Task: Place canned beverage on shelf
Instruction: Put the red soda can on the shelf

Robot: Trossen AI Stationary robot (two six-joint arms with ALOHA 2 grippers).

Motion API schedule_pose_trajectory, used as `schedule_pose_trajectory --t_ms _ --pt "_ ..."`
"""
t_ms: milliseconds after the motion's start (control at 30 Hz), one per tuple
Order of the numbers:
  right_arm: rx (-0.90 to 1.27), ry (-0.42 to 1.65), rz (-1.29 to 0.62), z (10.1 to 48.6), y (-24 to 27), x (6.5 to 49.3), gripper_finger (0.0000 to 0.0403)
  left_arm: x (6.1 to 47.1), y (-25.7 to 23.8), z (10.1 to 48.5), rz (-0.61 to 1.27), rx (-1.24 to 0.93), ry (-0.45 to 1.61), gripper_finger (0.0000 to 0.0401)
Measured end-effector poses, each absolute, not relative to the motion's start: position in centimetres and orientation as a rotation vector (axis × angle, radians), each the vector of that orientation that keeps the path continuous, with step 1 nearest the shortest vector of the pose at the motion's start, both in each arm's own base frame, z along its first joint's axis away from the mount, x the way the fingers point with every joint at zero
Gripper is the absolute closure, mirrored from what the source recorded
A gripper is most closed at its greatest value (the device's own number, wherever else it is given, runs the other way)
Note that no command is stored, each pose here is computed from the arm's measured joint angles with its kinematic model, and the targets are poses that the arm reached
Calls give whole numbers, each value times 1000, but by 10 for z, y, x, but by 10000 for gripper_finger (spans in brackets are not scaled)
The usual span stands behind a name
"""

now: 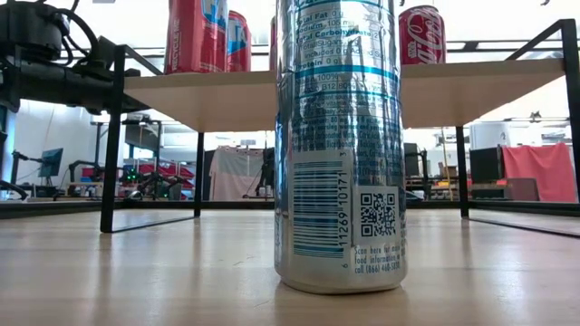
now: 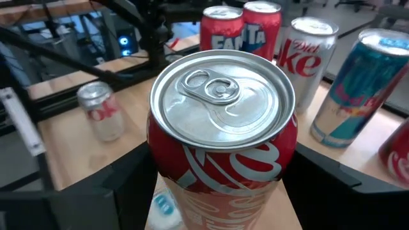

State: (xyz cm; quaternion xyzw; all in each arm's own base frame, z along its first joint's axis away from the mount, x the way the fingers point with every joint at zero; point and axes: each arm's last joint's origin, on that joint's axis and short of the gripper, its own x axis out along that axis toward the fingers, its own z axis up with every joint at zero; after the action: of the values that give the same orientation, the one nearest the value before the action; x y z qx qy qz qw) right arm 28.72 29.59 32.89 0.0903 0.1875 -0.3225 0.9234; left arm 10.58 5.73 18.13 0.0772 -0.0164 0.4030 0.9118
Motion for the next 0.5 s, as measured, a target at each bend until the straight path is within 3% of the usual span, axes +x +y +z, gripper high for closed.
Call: schedule_pose_trajectory --t_ms 500 --pt "150 441 -820 322 242 335 128 106 57 181 831 159 -34 206"
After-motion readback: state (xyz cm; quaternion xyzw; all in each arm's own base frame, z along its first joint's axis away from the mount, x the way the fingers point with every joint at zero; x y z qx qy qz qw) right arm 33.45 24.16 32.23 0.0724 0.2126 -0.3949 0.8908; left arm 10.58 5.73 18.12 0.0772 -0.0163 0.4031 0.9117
